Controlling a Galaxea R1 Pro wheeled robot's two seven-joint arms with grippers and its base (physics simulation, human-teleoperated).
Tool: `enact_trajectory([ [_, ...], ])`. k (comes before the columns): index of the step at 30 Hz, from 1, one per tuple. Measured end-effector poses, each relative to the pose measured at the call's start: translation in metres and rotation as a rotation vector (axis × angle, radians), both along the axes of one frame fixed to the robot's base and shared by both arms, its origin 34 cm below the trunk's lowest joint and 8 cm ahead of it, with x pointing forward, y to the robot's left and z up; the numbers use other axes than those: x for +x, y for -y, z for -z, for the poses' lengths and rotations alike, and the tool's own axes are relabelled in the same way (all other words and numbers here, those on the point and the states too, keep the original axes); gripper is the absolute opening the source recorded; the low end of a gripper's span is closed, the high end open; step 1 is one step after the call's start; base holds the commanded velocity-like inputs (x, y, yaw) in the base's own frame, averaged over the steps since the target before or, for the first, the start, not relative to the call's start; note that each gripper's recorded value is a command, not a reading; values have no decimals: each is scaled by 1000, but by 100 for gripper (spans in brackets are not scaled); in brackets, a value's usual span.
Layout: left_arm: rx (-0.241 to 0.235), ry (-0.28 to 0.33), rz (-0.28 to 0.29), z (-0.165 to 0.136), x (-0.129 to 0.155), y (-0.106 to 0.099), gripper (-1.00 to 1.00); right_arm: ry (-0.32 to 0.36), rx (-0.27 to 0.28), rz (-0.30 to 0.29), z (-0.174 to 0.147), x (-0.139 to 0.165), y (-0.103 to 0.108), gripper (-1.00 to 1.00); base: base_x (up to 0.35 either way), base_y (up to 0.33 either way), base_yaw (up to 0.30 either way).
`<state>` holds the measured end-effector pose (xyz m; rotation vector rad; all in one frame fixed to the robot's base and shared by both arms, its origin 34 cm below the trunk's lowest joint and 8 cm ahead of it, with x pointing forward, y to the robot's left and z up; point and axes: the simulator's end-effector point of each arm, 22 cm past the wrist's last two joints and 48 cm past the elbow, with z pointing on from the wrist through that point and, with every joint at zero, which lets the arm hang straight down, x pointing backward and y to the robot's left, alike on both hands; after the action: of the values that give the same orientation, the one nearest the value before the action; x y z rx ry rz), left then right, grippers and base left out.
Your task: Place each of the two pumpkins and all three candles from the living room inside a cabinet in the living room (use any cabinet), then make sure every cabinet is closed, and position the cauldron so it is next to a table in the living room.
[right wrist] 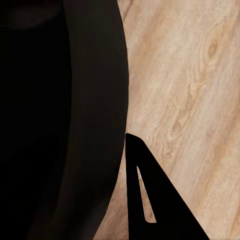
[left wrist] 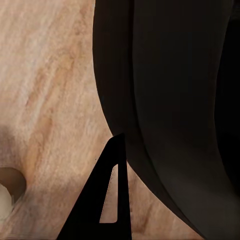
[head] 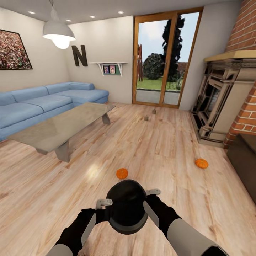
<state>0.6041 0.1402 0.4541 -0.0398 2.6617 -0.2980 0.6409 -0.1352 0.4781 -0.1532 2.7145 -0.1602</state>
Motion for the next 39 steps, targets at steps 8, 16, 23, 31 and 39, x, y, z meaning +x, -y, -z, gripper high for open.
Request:
enact_trajectory([
  [8,0,0,0,0,0,0,-100,0,0,0,0,0,0,-100,0,0,281],
  [16,0,0,0,0,0,0,-100,0,0,0,0,0,0,-100,0,0,281],
  [23,0,0,0,0,0,0,-100,0,0,0,0,0,0,-100,0,0,281],
  [31,0,0,0,0,0,0,-100,0,1,0,0,0,0,-100,0,0,281],
  [39,0,0,0,0,0,0,-100,0,1,0,0,0,0,-100,0,0,281],
])
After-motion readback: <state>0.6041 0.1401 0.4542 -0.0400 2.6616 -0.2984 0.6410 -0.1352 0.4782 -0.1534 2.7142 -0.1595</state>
